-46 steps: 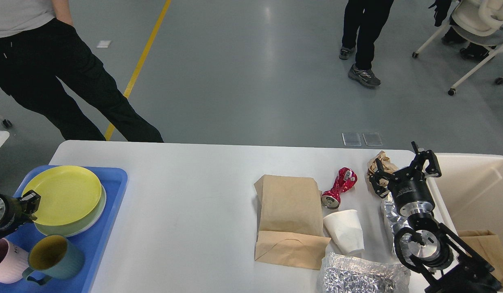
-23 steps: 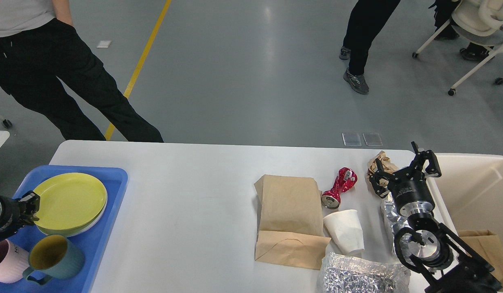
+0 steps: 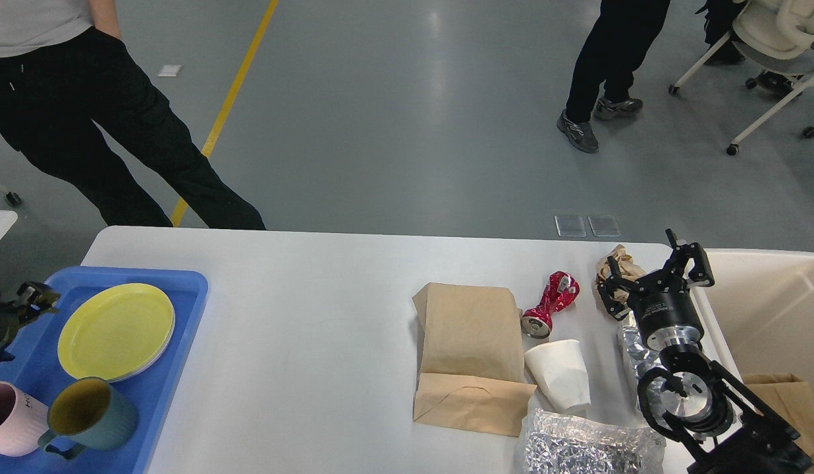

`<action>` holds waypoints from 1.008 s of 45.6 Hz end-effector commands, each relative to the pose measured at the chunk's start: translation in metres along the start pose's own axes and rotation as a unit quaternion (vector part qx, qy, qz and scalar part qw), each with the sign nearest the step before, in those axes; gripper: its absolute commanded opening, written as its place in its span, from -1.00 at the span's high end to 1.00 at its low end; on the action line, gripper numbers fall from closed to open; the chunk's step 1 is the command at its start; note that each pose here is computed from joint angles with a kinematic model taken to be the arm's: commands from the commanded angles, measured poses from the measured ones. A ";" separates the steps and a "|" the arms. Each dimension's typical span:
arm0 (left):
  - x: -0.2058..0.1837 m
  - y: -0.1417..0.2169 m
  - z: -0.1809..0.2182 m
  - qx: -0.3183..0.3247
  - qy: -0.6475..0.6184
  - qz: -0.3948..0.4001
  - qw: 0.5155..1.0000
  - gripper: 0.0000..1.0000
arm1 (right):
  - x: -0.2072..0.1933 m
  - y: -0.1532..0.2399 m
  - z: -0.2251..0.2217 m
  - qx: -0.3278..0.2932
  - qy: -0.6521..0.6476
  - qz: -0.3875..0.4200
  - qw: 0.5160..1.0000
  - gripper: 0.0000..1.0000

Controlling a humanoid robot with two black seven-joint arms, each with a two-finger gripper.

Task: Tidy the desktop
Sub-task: 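Release the yellow plate and withdraw the left gripper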

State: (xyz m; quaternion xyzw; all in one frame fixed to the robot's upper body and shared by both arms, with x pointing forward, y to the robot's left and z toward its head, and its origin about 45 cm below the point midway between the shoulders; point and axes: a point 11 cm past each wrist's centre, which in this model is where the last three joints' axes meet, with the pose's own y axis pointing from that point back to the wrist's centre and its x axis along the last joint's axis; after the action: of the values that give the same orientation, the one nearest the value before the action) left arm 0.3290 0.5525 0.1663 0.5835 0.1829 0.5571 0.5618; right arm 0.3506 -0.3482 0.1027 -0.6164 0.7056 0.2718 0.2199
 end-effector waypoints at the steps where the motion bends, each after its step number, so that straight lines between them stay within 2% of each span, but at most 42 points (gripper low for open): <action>1: 0.011 0.019 0.050 -0.070 0.021 -0.011 0.997 -0.92 | 0.000 0.000 0.000 -0.001 0.000 0.000 1.000 -1.00; 7: 0.018 0.039 0.096 -0.170 0.103 -0.033 0.979 -0.94 | 0.000 0.000 0.000 0.000 0.000 0.000 1.000 -1.00; 12: 0.036 0.070 0.137 -0.279 0.199 -0.053 0.938 -0.94 | 0.000 0.000 0.000 0.000 0.000 0.000 1.000 -1.00; 18: 0.000 0.066 0.172 -0.355 0.302 -0.135 0.874 -0.94 | 0.000 0.000 0.000 0.000 0.000 0.000 1.000 -1.00; 26: -0.012 0.083 0.209 -0.456 0.462 -0.218 0.728 -0.94 | 0.000 0.000 0.000 -0.001 0.000 0.000 1.000 -1.00; 29: -0.022 0.079 0.219 -0.471 0.507 -0.232 0.684 -0.94 | 0.000 0.000 0.000 0.000 0.000 0.000 1.000 -1.00; 33: -0.067 0.077 0.244 -0.474 0.507 -0.274 0.666 -0.94 | 0.000 0.000 0.000 0.000 0.000 -0.001 1.000 -1.00; 36: -0.083 0.066 0.238 -0.473 0.526 -0.274 0.652 -0.94 | 0.000 0.000 0.000 0.000 0.000 0.000 1.000 -1.00; 40: -0.102 0.061 0.227 -0.479 0.563 -0.290 0.608 -0.94 | 0.000 0.000 0.000 0.000 0.000 0.000 1.000 -1.00; 46: -0.128 0.070 0.190 -0.498 0.556 -0.293 0.597 -0.94 | 0.000 0.000 0.000 -0.001 0.000 0.000 1.000 -1.00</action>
State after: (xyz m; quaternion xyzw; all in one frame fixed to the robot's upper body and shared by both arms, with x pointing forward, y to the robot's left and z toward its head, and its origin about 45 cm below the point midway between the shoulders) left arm 0.4548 0.3410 0.2261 -0.2797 0.3296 0.5847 0.6865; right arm 0.3506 -0.3481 0.1026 -0.6166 0.7055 0.2717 0.2197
